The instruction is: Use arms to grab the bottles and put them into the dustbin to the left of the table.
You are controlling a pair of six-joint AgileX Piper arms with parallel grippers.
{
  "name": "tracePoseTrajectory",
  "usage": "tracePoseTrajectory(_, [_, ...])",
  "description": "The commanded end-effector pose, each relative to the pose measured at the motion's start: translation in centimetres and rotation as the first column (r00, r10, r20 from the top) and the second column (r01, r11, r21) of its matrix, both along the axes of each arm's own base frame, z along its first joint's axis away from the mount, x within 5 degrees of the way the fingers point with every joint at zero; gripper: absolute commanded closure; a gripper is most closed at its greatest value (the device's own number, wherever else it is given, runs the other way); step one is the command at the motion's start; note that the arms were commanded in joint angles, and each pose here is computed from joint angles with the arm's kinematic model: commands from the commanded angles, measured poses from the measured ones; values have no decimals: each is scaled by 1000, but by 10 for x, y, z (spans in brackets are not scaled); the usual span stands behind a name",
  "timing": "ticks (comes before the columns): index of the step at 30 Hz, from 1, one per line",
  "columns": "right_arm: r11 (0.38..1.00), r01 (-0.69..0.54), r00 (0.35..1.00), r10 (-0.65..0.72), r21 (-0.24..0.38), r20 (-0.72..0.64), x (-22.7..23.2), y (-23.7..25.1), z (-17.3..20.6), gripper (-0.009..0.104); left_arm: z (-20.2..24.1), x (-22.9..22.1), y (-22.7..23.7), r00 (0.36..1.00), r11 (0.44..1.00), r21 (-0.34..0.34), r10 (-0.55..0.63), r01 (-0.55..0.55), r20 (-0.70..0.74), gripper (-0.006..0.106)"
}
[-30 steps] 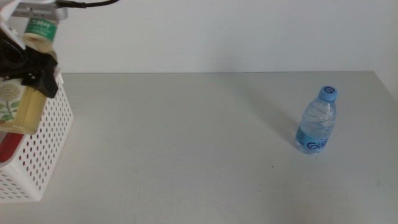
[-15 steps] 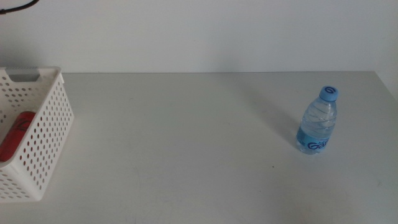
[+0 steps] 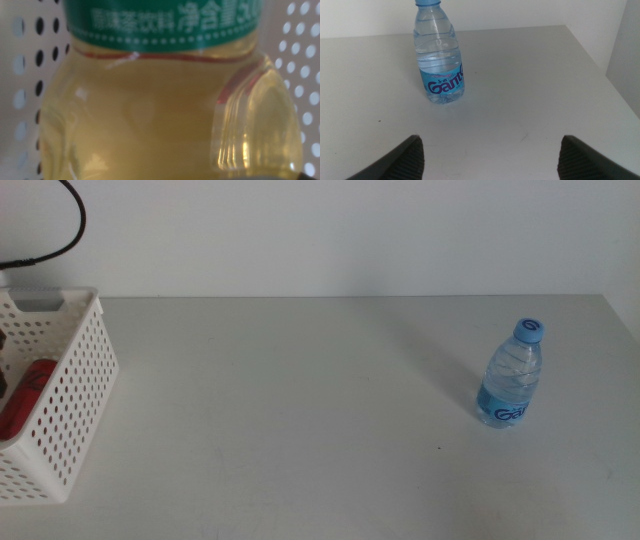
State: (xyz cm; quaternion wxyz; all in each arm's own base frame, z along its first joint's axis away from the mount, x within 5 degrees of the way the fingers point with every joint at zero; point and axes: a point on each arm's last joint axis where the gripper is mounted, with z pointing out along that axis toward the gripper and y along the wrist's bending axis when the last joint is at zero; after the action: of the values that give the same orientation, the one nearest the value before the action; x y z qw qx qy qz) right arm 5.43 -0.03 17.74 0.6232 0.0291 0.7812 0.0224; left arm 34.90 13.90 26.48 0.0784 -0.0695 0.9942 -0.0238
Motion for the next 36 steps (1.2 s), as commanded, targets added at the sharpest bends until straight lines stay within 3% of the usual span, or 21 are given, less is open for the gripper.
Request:
tracePoseTrajectory(1, [1000,4,994,-3,-16,109,0,0,12,1,23,-8,-9,999,1000,14,-24,23,28,102])
tracePoseTrajectory(8, [1000,4,994,-3,-16,109,0,0,12,1,8,-12,-10,998,998,8,-59,59,-23,91])
tracePoseTrajectory(13, [1000,4,994,-3,-16,109,0,0,12,1,7,-9,-9,998,997,18,-70,70,-1,67])
tracePoseTrajectory(14, [1000,4,994,-3,-16,109,0,0,12,1,8,-8,-8,998,998,25,-65,65,16,22])
tracePoseTrajectory(16, [1000,4,994,-3,-16,109,0,0,12,1,8,-7,-9,998,998,22,-64,64,25,9])
tracePoseTrajectory(23, [1000,4,994,-3,-16,109,0,0,12,1,23,-2,-22,993,997,-39,-63,67,99,7])
tracePoseTrajectory(29, [1000,4,994,-3,-16,109,0,0,12,1,53,-2,-51,965,993,32,-121,117,234,12])
tracePoseTrajectory(36, [1000,4,994,-3,-16,109,0,0,12,1,104,-19,-107,870,961,109,-275,253,409,24])
